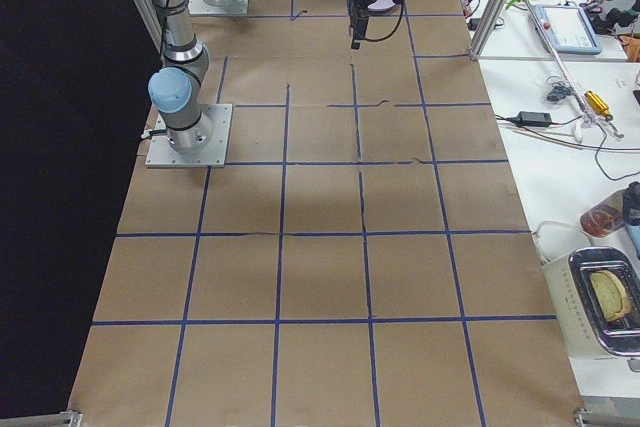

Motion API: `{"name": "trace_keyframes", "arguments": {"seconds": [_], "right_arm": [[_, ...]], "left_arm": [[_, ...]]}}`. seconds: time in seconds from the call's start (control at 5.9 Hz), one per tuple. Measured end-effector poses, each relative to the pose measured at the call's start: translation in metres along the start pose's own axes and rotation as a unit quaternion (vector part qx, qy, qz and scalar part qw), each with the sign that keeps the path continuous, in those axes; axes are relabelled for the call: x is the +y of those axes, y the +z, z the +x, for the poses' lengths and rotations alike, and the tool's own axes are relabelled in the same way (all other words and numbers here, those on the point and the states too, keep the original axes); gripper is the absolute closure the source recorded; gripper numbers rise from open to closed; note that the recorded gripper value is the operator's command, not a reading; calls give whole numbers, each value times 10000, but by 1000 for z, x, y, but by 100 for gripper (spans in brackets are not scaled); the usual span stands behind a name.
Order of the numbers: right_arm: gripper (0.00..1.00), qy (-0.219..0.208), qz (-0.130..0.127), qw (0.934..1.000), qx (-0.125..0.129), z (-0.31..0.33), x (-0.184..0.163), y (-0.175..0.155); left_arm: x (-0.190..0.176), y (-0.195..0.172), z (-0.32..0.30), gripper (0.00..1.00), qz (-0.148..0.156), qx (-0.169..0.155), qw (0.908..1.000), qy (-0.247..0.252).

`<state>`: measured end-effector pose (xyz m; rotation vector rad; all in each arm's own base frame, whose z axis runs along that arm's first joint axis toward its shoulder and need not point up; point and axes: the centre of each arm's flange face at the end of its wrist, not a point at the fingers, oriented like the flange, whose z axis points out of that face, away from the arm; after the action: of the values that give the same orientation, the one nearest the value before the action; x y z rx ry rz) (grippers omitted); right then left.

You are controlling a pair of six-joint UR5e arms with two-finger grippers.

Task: Flip cup and place on plate
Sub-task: 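Lift the white cup with the left gripper and carry it over the plate, then rotate the cup upright and lower it onto the lavender plate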

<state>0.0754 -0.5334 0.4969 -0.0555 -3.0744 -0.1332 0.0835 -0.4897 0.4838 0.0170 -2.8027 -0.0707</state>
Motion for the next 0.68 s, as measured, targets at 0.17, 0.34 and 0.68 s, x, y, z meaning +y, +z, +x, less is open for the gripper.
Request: {"name": "trace_keyframes", "arguments": {"seconds": [0.17, 0.34, 0.68], "right_arm": [[0, 0, 0, 10000, 0, 0, 0, 0], [0, 0, 1, 10000, 0, 0, 0, 0], [0, -1, 1, 10000, 0, 0, 0, 0]], "left_arm": [[-23, 14, 57, 100, 133, -763, 9969, 162], [-48, 32, 98, 100, 330, -1349, 9894, 431], [-109, 64, 122, 100, 439, -1765, 9805, 740]]}}
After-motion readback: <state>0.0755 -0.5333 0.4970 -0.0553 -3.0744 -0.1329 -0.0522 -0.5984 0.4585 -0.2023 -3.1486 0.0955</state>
